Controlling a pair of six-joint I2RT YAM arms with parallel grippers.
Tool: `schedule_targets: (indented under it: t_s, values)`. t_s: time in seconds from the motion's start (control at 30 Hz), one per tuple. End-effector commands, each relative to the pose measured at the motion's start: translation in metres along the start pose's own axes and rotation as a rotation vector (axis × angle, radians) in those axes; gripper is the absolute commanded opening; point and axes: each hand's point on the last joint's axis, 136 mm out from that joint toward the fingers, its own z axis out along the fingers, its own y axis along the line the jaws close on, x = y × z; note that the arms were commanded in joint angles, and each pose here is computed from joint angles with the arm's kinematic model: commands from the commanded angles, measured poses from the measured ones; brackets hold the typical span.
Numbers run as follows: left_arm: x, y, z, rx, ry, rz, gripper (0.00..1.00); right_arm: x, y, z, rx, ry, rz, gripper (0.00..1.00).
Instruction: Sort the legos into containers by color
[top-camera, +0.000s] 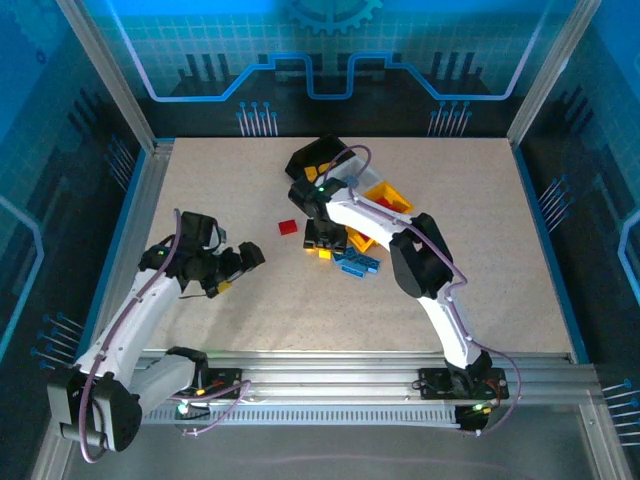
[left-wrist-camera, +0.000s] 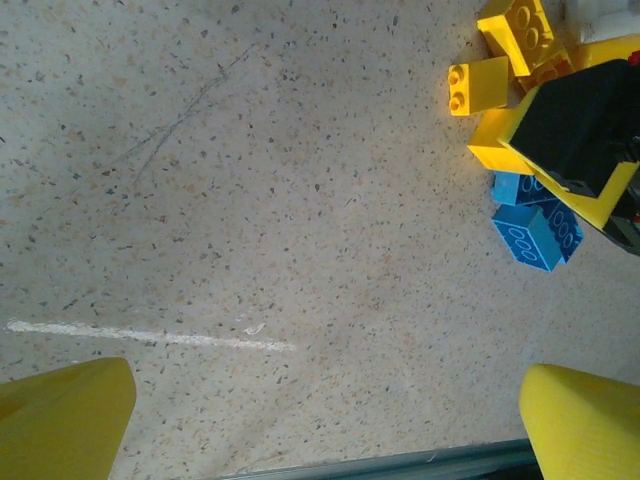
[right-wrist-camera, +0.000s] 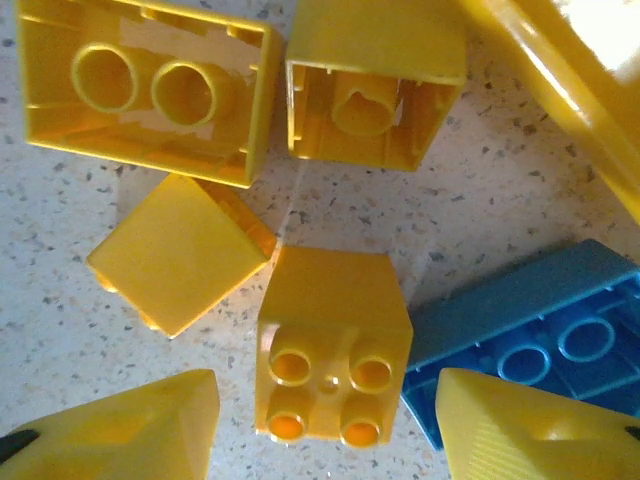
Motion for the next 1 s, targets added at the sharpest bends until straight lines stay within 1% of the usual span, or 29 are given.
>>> schedule_targets:
  t_s: [0.0,0.27,0.33,0.53,0.73,0.93,0.97]
  values:
    - [0.001,0.007,-0.003,-0.027,0.003,0.008,0.99,-0.008,-0.001,0.002,0.016,-0.013,0.042,0.60]
    - [0.001,0.006,-0.004,-0.029,0.004,0.008,0.99,-0.017,-0.010,0.007,0.025,-0.020,0.058,0.56]
    - [0.002,0.007,-0.004,-0.032,0.006,0.009,0.99,-0.017,-0.011,0.019,0.041,-0.005,0.056,0.55]
    - [0.003,0.010,-0.003,-0.040,0.007,0.009,0.99,-0.017,-0.006,0.027,0.036,0.013,0.047,0.53]
    - [0.003,0.010,-0.003,-0.036,0.005,0.007,0.99,-0.016,-0.006,0.027,0.039,0.012,0.036,0.45]
    - [0.001,0.010,0.002,-0.031,0.004,-0.006,0.99,-0.017,0.000,0.006,0.008,-0.018,0.003,0.30]
    - [0.001,0.010,0.003,-0.028,0.005,-0.010,0.99,-0.017,0.002,0.002,-0.001,-0.023,0.000,0.29]
